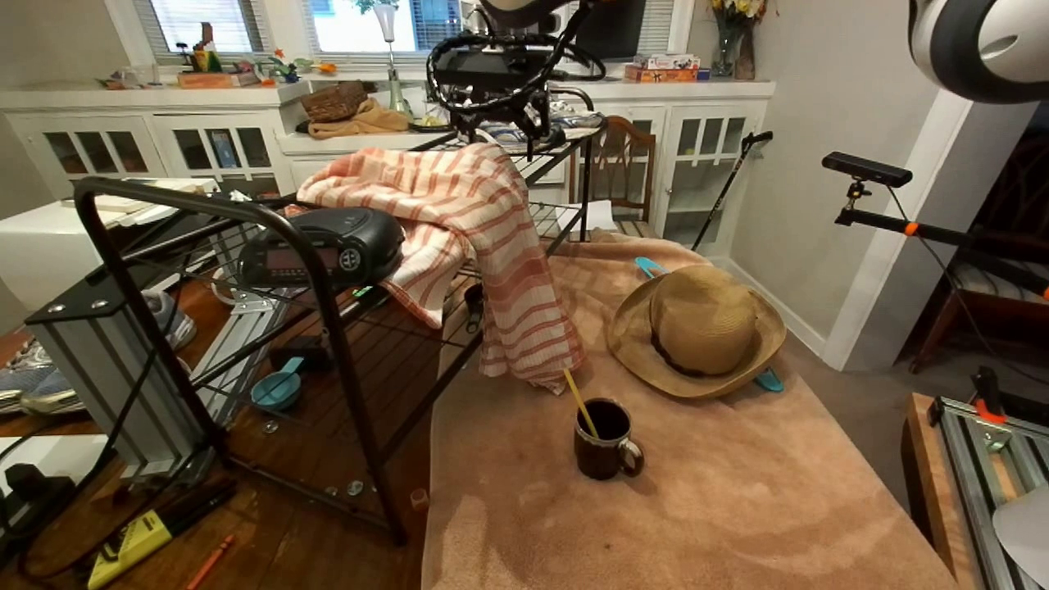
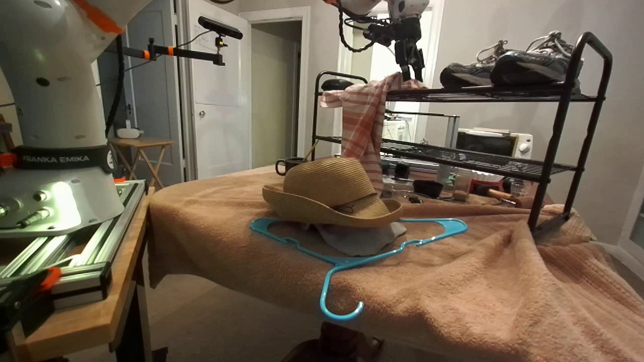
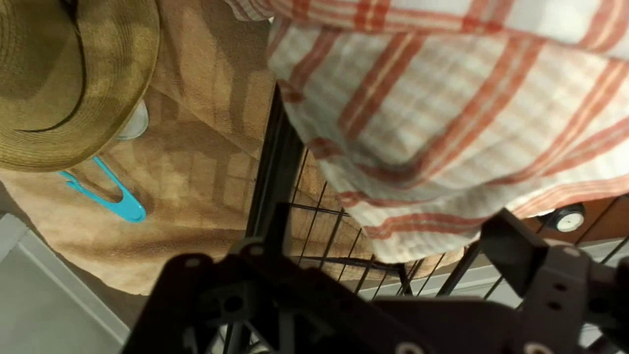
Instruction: Unfold the cloth
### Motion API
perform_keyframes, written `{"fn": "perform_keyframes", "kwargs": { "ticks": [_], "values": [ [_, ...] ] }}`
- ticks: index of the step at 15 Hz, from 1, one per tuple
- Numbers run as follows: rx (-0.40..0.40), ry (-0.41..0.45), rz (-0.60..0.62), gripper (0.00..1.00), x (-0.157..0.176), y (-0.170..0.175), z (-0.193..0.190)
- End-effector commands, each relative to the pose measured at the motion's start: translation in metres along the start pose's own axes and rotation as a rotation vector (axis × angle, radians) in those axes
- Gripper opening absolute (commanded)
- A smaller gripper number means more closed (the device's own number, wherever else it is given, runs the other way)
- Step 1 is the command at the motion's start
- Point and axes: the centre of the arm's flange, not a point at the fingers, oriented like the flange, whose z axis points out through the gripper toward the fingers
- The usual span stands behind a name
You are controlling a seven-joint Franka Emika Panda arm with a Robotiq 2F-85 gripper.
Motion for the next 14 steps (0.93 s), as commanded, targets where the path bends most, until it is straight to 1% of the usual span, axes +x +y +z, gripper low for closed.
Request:
{"fn": "perform_keyframes", "kwargs": {
  "ticks": [1,3,9,10,14],
  "values": [
    [-0.021,-0.028,0.015,0.66,0.005,-0.02,0.002],
    [-0.016,-0.031,0.012,0.49,0.004,-0.021,0.002],
    [0.01,-0.024,0.01,0.04,0.003,-0.025,-0.002],
    [0.016,-0.017,0.009,0.0,0.002,-0.025,-0.005],
    [0.056,0.011,0.011,0.01,0.002,-0.026,-0.028]
  ]
}}
